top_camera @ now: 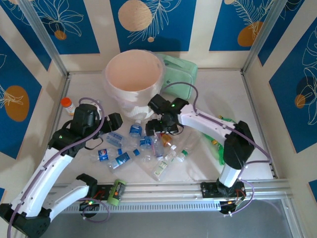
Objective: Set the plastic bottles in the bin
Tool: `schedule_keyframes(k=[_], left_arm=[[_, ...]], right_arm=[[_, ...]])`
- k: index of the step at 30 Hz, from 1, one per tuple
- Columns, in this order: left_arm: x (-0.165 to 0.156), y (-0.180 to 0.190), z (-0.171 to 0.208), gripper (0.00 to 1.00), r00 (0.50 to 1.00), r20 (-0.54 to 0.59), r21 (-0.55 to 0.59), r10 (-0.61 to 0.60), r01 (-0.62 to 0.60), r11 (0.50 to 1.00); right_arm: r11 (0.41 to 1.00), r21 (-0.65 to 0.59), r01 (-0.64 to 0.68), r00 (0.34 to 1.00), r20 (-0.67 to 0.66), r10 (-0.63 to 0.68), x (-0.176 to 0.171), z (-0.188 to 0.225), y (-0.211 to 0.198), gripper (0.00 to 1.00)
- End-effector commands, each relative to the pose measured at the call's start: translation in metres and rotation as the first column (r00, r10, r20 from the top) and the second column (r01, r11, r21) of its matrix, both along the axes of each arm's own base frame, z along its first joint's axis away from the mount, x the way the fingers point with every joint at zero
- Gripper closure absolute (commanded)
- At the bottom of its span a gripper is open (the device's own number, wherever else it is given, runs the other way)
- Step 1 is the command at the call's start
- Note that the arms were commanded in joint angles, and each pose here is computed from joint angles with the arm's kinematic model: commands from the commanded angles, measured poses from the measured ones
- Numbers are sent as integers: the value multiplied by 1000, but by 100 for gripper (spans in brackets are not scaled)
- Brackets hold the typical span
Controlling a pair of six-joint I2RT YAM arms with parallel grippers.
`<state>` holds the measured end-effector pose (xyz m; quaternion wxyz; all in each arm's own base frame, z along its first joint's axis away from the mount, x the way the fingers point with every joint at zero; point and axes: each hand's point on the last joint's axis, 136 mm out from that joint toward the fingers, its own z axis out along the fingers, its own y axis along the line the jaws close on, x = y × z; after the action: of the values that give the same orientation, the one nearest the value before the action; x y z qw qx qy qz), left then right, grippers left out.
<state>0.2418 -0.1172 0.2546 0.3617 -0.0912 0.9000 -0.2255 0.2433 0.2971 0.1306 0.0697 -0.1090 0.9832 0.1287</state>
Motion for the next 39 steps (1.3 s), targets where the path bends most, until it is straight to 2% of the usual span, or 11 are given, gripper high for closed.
schedule_keyframes(k=[1,9,27,39], left_arm=[[1,4,6,18,999,17,-11,33,-32,999],[2,-7,-6,19,999,15,-142,52,-50,989],[5,-13,-8,20,999,7,-159,40,-38,987],[1,-10,-13,21,998,4,-167,55,-54,984]], right_arm=[[997,71,-39,998,45,35,9,10,22,10],[999,49,-20,998,57,18,20,-15,23,13],[999,3,53,993,107,-53,32,-44,15,23],[998,0,59,988,143,-59,31,-34,9,40]])
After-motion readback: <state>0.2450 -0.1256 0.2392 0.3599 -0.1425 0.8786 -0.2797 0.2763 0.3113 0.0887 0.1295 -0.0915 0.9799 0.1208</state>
